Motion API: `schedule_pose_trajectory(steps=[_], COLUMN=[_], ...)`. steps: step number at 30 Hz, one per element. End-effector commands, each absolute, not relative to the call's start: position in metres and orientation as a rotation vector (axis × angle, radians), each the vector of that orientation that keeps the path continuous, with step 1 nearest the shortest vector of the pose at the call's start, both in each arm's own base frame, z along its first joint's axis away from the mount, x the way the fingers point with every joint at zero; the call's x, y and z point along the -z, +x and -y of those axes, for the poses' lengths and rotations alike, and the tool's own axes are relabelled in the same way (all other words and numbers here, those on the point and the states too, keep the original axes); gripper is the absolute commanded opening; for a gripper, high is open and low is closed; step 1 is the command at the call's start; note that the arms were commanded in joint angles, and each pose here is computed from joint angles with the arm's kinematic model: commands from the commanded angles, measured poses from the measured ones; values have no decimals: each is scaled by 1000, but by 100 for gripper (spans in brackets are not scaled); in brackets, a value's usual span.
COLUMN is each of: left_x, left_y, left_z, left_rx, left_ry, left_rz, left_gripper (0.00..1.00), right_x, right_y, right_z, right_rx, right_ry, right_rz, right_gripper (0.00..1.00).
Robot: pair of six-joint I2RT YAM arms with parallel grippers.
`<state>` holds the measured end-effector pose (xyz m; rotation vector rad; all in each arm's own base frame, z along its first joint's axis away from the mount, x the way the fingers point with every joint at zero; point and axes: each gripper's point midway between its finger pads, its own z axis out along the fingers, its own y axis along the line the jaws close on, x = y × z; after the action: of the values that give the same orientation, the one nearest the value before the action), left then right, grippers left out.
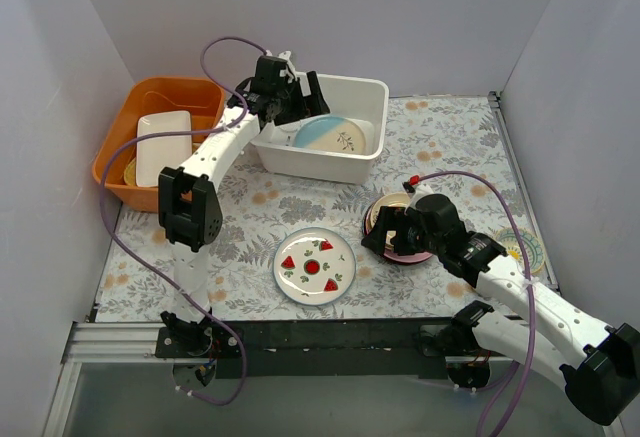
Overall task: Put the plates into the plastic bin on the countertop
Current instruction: Place the plate in the plastic bin, then pick up the plate at the center of the board.
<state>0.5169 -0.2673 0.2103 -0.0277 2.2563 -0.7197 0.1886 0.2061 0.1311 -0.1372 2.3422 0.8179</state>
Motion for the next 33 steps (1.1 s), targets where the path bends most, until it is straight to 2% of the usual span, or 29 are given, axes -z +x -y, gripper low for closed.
schedule_pose_trajectory(steps=[1,11,18,25,26,28,33], left_x=[-274,-325,-332,-310,-292,-298,-259], left_y=[509,484,444,396,387,372,331], left_z=[260,254,239,214,211,206,200], left_rx=[712,751,761,723,717,741,800], left_ry=[9,17,-5,-89,-100,-123,-188], left_rz=[-2123,-2070,-2095,-2170,-2211,-2193,-2272], left_gripper=[98,98,98,98,98,98,98], right_x=[-143,-146,-146,-144,-145,-146,-138], right_y=[193,192,187,183,183,182,175], right_z=[-210,-214,-223,-230,-231,-232,-243], right_rx=[-854,-888,-942,-990,-999,-1011,-1056], right_ry=[-138,-147,-207,-234,-237,-241,-274], right_rz=[-2293,-2282,-2288,-2293,-2288,-2280,-2337], right_gripper=[96,97,98,98,98,98,98])
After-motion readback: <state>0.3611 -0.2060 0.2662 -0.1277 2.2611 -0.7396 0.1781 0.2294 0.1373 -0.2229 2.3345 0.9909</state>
